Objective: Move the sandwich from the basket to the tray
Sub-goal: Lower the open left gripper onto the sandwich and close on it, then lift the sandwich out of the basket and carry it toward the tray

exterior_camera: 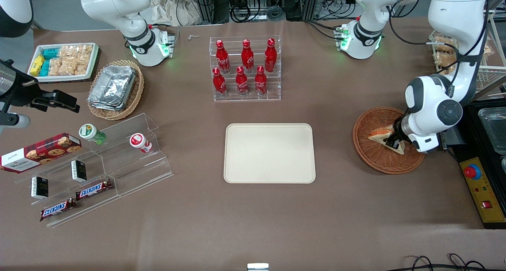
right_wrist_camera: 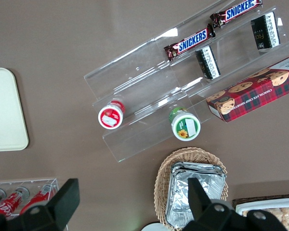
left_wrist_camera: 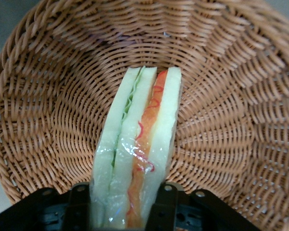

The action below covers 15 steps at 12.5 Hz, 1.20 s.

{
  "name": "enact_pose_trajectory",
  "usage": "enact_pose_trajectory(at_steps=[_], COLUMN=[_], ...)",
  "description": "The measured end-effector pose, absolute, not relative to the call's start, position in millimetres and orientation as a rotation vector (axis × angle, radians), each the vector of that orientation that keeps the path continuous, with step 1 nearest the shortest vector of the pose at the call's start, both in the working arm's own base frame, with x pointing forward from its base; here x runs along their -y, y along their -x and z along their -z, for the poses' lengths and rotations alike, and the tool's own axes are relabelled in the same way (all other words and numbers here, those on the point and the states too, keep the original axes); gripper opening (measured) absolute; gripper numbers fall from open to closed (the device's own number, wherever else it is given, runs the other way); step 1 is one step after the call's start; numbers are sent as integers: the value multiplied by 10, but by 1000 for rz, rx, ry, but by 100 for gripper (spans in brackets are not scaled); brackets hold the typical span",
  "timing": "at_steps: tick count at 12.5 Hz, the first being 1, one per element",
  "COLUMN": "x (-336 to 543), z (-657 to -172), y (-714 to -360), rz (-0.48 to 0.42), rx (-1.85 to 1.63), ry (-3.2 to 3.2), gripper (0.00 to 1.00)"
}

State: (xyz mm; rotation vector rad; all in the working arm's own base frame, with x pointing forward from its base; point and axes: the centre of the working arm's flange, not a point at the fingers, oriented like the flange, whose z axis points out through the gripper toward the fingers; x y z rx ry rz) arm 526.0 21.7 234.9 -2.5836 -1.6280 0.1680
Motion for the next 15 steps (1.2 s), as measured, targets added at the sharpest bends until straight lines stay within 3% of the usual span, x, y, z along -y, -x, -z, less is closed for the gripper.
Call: enact_pose_trajectory(at_steps=[5, 8, 15], x=[-94, 411, 1830], z=[-3315, -4051, -4460], y=[-5306, -5367, -5278], rz=[-138, -192, -163], rx=[1618, 1434, 704], ry=[2619, 2696, 3003], gripper=[34, 21, 21])
